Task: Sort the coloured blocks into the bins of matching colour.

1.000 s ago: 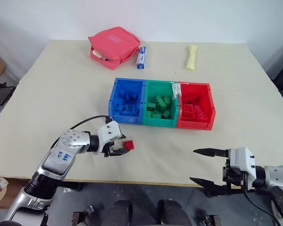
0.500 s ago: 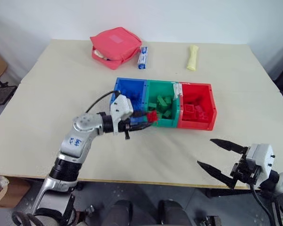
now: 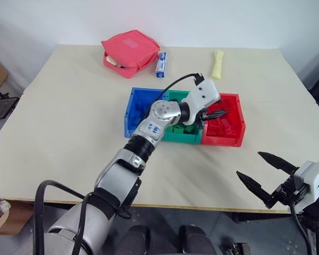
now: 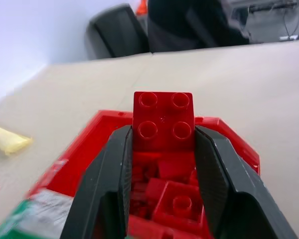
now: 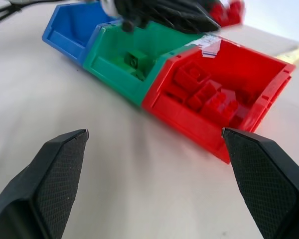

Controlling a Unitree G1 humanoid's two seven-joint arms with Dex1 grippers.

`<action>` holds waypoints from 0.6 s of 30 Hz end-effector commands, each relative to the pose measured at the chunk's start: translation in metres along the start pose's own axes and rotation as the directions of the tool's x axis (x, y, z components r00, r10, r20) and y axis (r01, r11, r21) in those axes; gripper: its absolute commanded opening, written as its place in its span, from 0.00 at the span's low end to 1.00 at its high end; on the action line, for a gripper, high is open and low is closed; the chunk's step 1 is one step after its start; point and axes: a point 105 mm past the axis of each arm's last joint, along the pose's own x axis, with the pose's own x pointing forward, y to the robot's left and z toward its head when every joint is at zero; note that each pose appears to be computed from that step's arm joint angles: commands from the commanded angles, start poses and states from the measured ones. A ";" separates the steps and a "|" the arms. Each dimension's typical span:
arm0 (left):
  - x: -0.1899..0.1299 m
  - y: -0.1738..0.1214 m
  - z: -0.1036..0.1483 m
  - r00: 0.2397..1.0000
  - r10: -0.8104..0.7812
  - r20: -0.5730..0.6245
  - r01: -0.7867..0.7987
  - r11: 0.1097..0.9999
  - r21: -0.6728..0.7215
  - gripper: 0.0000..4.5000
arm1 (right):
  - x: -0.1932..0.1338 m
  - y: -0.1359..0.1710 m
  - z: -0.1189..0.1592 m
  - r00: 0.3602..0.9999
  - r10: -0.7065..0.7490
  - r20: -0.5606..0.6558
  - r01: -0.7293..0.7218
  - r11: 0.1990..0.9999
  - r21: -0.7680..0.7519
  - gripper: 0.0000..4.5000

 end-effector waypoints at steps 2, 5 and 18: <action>0.005 0.007 0.008 1.000 0.019 -0.005 -0.019 0.999 0.030 0.60 | 0.006 0.004 0.018 0.998 -0.010 0.058 0.012 0.999 -0.031 1.00; -0.003 0.013 0.012 0.999 0.021 0.026 -0.022 0.999 0.047 0.82 | 0.009 0.007 0.021 0.998 -0.007 0.062 0.009 0.999 -0.032 1.00; -0.146 -0.004 -0.003 0.983 -0.167 0.081 0.156 0.979 0.129 0.99 | 0.024 0.005 0.018 0.989 0.151 0.014 -0.149 0.986 -0.072 1.00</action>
